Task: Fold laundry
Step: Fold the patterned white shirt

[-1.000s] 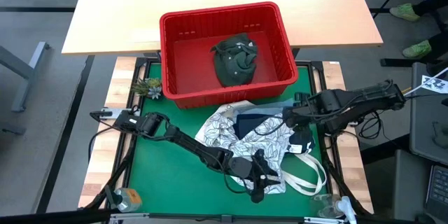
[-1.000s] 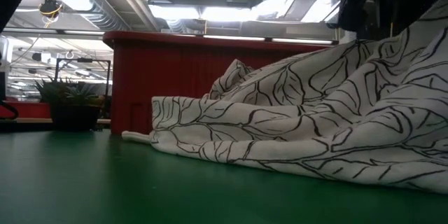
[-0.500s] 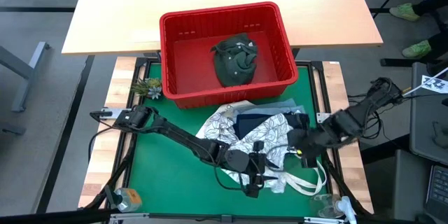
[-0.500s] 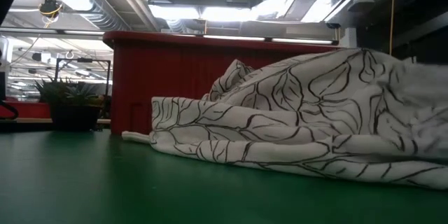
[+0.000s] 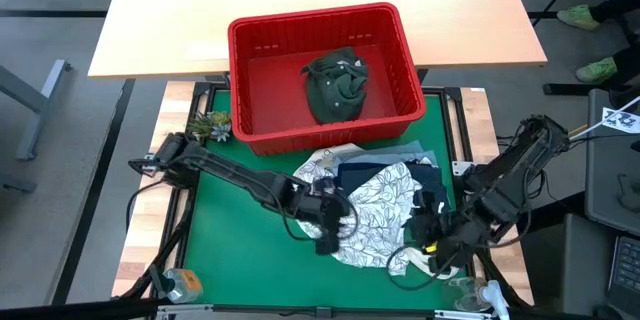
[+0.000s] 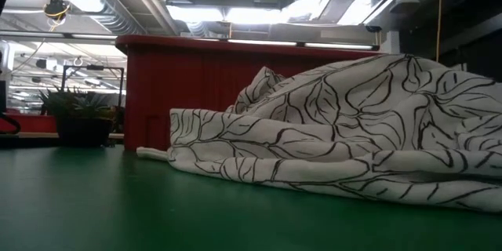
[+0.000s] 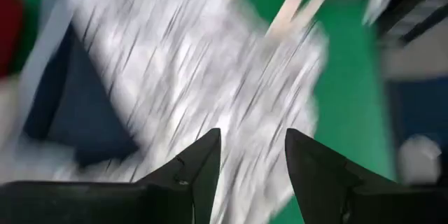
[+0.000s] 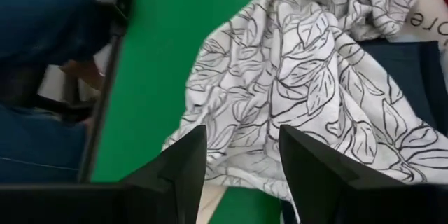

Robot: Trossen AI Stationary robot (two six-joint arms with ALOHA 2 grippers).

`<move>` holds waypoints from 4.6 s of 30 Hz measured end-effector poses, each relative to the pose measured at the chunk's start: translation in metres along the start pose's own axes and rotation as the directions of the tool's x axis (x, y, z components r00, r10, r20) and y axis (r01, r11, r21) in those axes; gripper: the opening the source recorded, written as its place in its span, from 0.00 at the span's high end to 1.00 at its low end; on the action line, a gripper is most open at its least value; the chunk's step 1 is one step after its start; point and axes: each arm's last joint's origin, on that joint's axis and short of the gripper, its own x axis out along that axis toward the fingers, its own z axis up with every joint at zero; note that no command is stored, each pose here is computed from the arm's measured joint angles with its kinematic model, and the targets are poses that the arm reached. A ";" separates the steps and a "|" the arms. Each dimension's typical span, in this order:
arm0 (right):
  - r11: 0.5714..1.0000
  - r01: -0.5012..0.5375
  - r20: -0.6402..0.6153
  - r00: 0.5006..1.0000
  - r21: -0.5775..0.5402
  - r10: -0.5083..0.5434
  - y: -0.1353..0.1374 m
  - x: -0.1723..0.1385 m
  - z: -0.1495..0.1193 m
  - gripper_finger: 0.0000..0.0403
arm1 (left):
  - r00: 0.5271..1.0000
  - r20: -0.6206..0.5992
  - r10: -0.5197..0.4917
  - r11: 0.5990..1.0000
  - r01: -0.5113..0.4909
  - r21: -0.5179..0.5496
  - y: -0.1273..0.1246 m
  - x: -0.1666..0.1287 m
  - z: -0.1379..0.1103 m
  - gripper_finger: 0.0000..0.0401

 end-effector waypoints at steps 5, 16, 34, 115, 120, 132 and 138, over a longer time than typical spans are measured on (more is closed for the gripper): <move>0.999 0.044 -0.060 0.997 -0.027 -0.046 0.007 0.020 -0.001 0.56 | 0.942 -0.291 0.165 0.976 -0.198 -0.088 0.023 -0.012 -0.025 0.62; 0.998 0.044 -0.095 0.994 -0.041 -0.048 0.011 0.029 -0.002 0.56 | 0.819 -0.536 0.206 0.876 -0.398 -0.272 0.080 0.039 -0.081 0.62; 0.998 0.048 -0.082 0.995 -0.037 -0.051 0.012 0.029 -0.001 0.56 | 0.825 -0.563 0.047 0.883 -0.298 -0.362 0.099 0.055 -0.100 0.94; 0.986 -0.113 -0.727 0.686 -0.125 -0.013 0.045 0.174 -0.067 0.56 | 0.865 -0.502 0.013 0.868 -0.259 -0.424 -0.024 -0.013 -0.227 0.59; 0.986 -0.113 -0.727 0.687 -0.125 -0.014 0.045 0.174 -0.067 0.56 | 0.864 -0.500 -0.060 0.862 -0.208 -0.462 -0.024 -0.007 -0.231 0.60; 0.986 -0.105 -0.736 0.677 -0.130 -0.025 0.045 0.171 -0.066 0.56 | 0.819 -0.555 -0.146 0.855 -0.178 -0.488 -0.028 -0.009 -0.230 0.98; 0.984 -0.077 -0.713 0.699 -0.161 -0.062 0.046 0.156 -0.054 0.56 | 0.826 -0.536 -0.173 0.857 -0.143 -0.496 -0.034 -0.011 -0.222 0.99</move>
